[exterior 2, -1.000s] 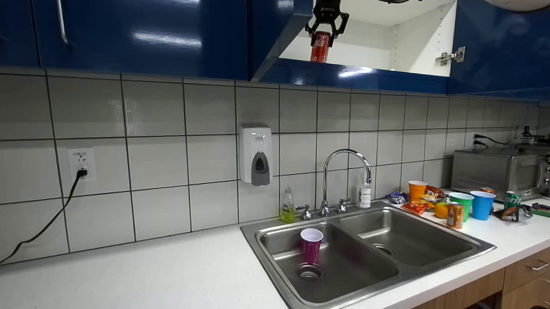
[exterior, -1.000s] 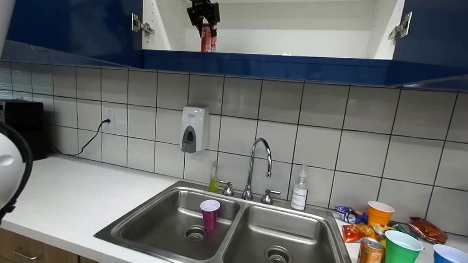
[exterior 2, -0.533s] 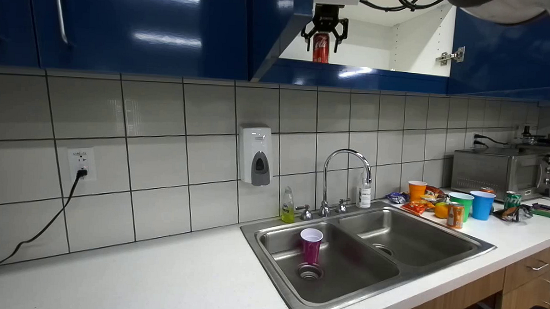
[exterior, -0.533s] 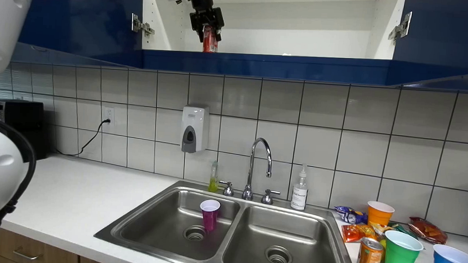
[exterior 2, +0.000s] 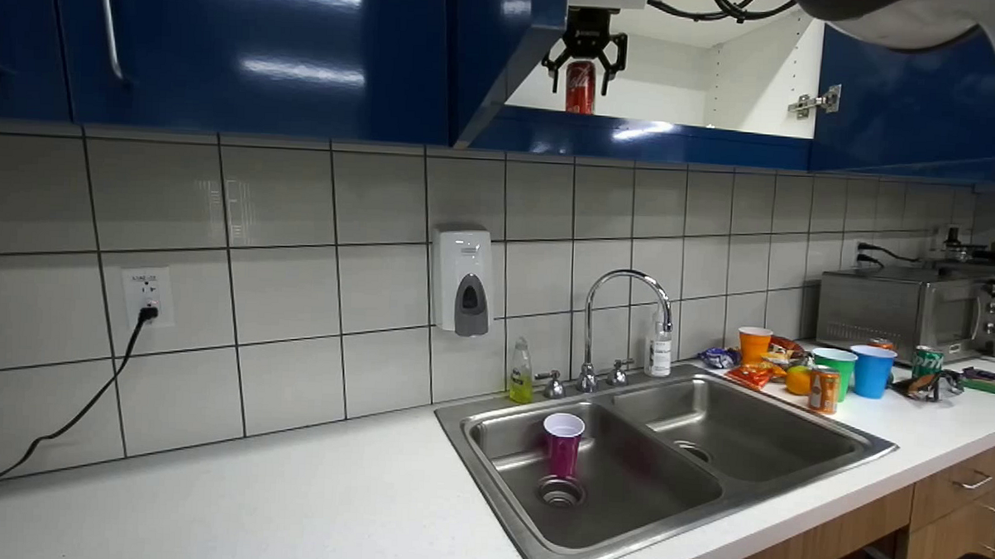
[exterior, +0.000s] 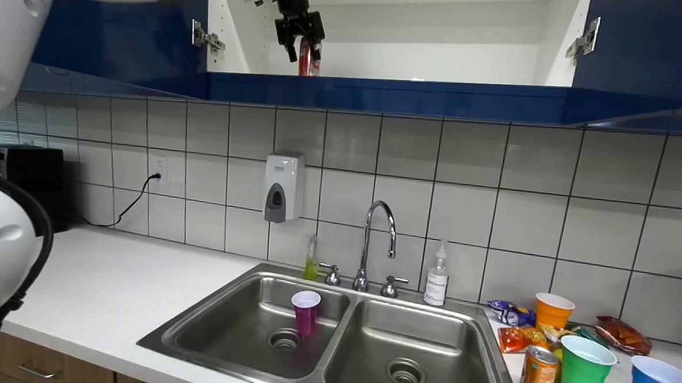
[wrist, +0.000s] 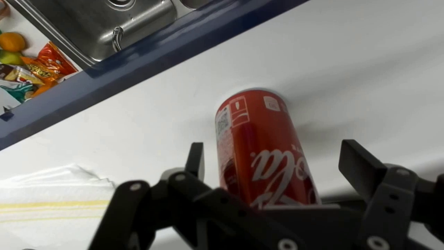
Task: Put the Coca Cola can inside the open cabinet
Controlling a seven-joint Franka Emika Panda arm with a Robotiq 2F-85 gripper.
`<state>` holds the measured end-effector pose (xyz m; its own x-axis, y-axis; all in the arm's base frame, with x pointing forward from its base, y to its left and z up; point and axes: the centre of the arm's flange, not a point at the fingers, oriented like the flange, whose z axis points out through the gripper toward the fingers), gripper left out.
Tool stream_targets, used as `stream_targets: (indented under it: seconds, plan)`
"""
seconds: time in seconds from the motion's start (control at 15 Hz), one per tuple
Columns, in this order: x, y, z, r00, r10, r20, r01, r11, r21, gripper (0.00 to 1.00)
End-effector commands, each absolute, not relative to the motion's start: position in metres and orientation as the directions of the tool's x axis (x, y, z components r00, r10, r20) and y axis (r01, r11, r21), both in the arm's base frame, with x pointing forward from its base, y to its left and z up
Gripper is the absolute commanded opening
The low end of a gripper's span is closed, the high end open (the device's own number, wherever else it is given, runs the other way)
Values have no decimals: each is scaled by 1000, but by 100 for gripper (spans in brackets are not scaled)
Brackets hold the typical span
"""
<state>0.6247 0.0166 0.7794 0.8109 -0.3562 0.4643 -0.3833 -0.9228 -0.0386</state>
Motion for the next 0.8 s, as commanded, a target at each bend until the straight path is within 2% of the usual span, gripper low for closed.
stream_targets:
  seconds: [0.0,0.73]
  plan:
    - [612,25,789,811,-361,460,-391,-920,-33,100]
    - [563,19,757,842,-383,381,-405,-914,-23,100]
